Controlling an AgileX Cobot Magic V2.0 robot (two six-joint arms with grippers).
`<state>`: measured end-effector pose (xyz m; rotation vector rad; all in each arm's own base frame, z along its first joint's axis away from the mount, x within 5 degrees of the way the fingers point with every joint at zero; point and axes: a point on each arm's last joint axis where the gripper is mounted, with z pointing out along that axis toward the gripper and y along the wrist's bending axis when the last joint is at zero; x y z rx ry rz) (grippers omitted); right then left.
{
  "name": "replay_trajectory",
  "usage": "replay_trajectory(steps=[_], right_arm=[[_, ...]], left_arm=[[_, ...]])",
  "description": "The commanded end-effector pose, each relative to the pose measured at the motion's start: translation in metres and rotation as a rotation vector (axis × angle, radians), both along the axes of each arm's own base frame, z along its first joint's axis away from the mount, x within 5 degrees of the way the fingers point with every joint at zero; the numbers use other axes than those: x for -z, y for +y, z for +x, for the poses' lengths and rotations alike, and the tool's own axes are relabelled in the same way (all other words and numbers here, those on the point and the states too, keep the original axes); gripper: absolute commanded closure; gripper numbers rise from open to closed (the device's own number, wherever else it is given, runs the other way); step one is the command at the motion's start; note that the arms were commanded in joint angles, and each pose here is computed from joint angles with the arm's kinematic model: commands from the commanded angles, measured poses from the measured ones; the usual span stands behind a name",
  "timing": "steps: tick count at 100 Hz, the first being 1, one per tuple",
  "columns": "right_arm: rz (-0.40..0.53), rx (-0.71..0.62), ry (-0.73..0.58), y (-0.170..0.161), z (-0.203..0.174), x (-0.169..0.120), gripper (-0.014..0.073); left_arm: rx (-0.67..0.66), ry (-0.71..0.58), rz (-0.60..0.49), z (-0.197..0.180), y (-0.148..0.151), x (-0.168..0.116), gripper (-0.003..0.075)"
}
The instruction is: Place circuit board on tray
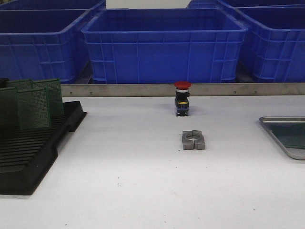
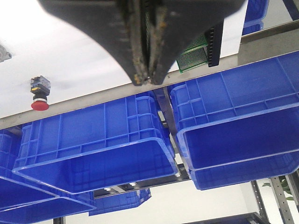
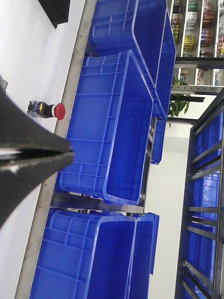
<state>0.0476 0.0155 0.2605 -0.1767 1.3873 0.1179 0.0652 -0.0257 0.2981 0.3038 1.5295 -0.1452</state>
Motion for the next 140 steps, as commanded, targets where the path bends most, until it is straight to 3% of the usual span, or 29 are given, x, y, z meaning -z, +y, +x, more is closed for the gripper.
replay_trajectory(steps=[1, 20, 31, 43, 55, 68, 78, 97, 109, 140], right_arm=[[0.015, 0.009, -0.019, -0.001, -0.001, -0.009, 0.0655], [0.015, 0.009, -0.019, -0.001, -0.001, -0.009, 0.0655], [0.015, 0.009, -0.019, -0.001, -0.001, -0.009, 0.0655], [0.015, 0.009, -0.019, -0.001, -0.001, -0.009, 0.0655], [0.015, 0.009, -0.019, -0.001, -0.001, -0.009, 0.0655], [0.015, 0.009, -0.019, -0.001, -0.001, -0.009, 0.0655], [0.015, 0.009, -0.019, -0.001, -0.001, -0.009, 0.0655], [0.015, 0.009, -0.019, -0.001, -0.001, -0.009, 0.0655], [0.015, 0.009, -0.018, -0.001, -0.001, -0.008, 0.0655], [0.015, 0.009, -0.017, -0.001, -0.001, -0.008, 0.0655]], left_arm=[[-0.03, -0.036, -0.04, 0.0, 0.003, -0.01, 0.0741], [-0.063, -0.045, -0.039, 0.001, 0.006, -0.008, 0.0741], [-0.127, -0.1, 0.056, -0.003, 0.011, -0.01, 0.0741], [-0.173, -0.032, -0.068, -0.002, 0.016, -0.005, 0.0741], [-0.207, 0.011, -0.111, 0.002, 0.019, 0.012, 0.0741], [-0.201, -0.068, -0.049, -0.002, 0.02, 0.027, 0.0741], [-0.191, -0.056, -0.122, -0.003, 0.02, 0.048, 0.0741], [-0.242, -0.07, -0.126, -0.008, 0.024, 0.089, 0.0741], [-0.269, -0.057, -0.081, -0.011, 0.025, 0.093, 0.0741], [-0.271, 0.007, -0.101, -0.01, 0.025, 0.098, 0.0741]])
